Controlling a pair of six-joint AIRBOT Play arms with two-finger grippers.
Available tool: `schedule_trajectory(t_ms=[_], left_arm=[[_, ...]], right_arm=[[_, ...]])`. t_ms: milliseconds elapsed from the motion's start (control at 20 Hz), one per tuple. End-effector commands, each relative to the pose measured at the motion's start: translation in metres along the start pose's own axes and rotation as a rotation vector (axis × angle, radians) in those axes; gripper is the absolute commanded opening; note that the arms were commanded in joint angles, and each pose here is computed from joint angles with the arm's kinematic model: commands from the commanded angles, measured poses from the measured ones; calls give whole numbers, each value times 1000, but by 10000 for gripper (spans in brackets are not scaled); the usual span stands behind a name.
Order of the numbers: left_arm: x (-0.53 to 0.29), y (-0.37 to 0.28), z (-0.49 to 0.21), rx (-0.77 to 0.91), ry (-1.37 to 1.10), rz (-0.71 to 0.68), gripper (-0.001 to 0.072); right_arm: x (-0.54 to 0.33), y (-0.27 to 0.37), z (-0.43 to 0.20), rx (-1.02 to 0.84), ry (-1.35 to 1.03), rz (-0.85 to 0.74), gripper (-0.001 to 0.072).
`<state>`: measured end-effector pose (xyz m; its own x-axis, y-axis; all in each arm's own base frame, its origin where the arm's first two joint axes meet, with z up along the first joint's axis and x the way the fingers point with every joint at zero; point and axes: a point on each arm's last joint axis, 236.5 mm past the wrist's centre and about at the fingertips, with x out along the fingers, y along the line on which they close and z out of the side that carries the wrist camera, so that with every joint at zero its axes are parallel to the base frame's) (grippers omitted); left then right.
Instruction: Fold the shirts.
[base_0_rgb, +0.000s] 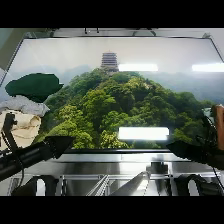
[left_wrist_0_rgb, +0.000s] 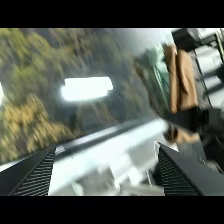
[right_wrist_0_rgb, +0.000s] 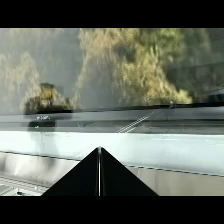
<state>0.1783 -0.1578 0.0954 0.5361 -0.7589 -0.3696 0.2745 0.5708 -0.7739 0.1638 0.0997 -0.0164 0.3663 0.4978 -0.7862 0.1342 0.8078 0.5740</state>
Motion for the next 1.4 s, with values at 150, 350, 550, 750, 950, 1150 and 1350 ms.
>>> schedule_trajectory(t_ms=[150, 350, 550, 750, 950, 1150, 1350], left_arm=[[-42, 81, 120, 108, -78, 480, 720], [-35, 142, 224, 62, 3, 564, 720], [-11, 244, 296, 18, 99, 655, 720], [12, 328, 277, -115, 318, 689, 720], [26, 367, 258, -167, 416, 696, 703], [35, 375, 246, -179, 457, 692, 310], [66, 312, 263, -158, 438, 507, 12]], right_arm=[[0, 0, 2, 0, -8, 0, 21], [0, 0, 4, 0, -18, 0, 21], [0, 0, 4, -1, -19, 0, 21], [0, 0, 5, -1, -21, -1, 21], [0, 0, 5, -1, -20, -1, 21], [0, 0, 5, -1, -20, -1, 21], [0, 0, 5, -1, -22, 0, 21]])
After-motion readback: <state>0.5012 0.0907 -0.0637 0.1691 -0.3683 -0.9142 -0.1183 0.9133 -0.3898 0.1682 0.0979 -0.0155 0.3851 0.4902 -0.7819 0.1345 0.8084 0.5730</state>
